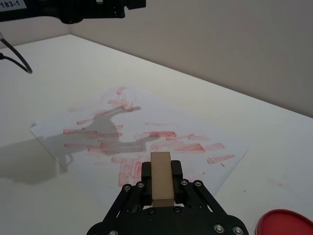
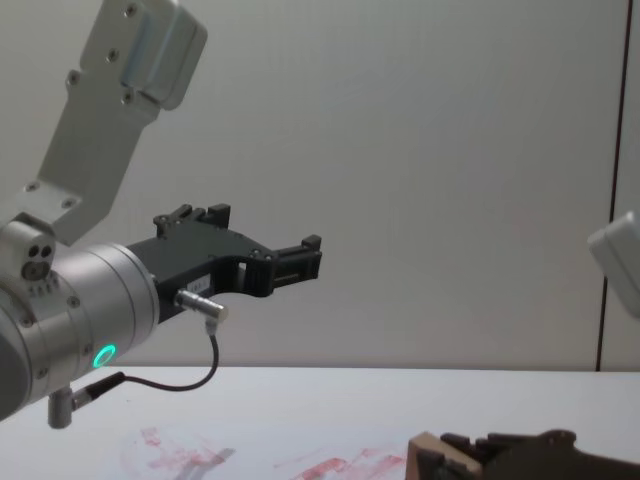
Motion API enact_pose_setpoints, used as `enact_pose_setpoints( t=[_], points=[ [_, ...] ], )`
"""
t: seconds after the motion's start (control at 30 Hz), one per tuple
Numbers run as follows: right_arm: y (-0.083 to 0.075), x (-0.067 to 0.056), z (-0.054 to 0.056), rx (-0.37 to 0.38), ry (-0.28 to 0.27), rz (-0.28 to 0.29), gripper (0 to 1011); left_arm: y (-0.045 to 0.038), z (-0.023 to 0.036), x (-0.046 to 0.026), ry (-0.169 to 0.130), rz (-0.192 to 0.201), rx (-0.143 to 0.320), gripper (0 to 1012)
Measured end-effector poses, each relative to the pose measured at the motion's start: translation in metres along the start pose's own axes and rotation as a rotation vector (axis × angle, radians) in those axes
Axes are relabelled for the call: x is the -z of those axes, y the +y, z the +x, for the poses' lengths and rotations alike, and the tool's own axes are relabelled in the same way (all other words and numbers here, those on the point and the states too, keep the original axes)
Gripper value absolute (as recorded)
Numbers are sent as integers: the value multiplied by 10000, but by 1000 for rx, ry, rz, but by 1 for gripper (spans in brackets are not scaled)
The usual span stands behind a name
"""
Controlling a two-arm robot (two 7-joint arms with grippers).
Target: Use the one hand to pick up the stamp and affix it onto the A4 paper.
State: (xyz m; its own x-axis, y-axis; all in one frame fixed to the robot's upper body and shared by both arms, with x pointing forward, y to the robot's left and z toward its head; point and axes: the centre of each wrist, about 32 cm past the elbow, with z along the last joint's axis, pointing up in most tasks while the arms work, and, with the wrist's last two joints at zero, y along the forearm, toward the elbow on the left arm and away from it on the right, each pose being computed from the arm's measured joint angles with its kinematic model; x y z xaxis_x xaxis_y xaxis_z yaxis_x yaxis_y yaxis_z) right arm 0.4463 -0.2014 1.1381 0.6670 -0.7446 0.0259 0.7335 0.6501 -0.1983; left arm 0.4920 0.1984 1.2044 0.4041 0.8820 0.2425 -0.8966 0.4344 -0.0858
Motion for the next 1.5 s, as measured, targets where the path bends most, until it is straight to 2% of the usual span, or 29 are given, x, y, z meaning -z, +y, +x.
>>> enact_pose_setpoints(
  t=[0.83, 1.5],
  points=[
    [-30, 200, 2, -15, -14, -84, 217, 0, 0, 0, 0, 0, 0, 1002],
    [1, 194, 35, -25, -27, -113, 217, 0, 0, 0, 0, 0, 0, 1003]
  ],
)
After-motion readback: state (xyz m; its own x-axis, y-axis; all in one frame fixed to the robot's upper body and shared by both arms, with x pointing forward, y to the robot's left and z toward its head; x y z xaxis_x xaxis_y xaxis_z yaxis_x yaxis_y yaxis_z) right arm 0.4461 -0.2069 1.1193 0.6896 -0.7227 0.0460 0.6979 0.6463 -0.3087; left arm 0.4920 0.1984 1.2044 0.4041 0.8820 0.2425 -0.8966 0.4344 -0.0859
